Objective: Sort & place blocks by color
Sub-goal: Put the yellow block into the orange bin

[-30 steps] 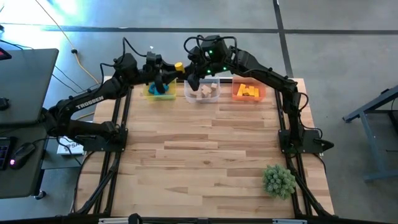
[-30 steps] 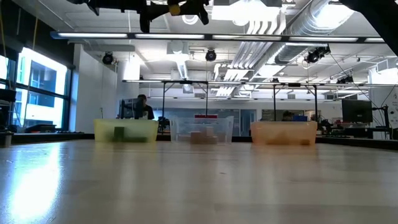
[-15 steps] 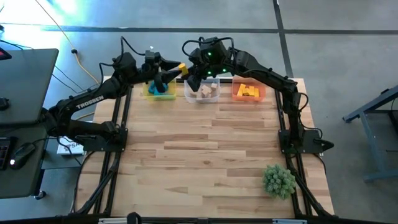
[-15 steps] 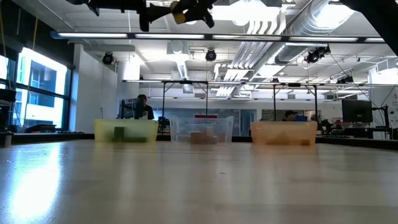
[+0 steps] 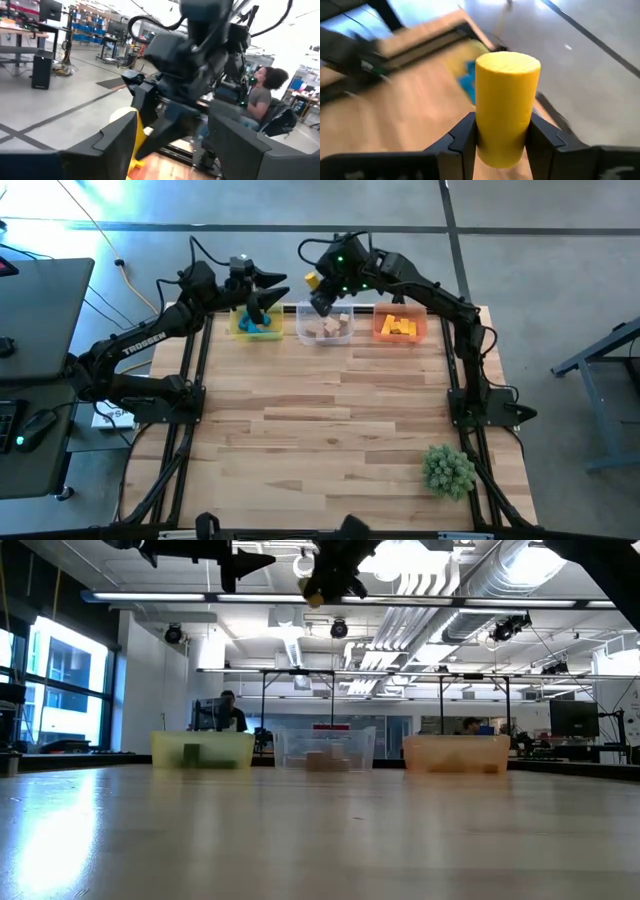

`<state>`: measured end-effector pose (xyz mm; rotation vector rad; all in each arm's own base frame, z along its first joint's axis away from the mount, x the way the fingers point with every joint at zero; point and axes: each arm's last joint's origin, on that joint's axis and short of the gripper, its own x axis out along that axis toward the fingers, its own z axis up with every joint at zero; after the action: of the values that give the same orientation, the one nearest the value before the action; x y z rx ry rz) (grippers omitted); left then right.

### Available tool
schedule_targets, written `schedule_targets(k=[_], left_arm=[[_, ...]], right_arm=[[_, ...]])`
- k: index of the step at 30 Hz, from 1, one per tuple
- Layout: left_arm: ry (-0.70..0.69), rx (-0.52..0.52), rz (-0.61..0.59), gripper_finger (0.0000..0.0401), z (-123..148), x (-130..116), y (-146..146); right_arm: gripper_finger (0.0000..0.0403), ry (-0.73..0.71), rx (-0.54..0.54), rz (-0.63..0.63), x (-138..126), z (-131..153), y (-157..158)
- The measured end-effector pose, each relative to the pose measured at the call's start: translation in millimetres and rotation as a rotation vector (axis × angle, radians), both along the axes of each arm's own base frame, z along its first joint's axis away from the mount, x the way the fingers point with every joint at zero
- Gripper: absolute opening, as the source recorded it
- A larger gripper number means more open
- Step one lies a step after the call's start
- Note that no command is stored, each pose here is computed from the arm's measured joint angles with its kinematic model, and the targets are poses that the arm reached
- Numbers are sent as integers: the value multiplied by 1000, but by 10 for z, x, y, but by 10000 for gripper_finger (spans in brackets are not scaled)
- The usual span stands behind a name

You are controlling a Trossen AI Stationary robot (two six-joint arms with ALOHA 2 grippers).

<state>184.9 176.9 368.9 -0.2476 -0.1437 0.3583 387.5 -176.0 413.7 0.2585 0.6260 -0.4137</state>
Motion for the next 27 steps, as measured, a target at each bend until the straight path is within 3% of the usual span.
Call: schedule_targets(k=[7,13,21,27], left_arm=[[8,21,64,234,-1,-9,18],[20,47,123,234,-2,-16,33],[32,61,191,234,-5,-26,50],[46,51,194,234,-23,-25,52]], right_arm=[[109,210,-49,-95,-253,-116,-263],[109,409,-17,-191,-563,-220,-502],[109,548,99,-291,-886,-325,-716],[109,712,218,-308,-993,-802,-867]])
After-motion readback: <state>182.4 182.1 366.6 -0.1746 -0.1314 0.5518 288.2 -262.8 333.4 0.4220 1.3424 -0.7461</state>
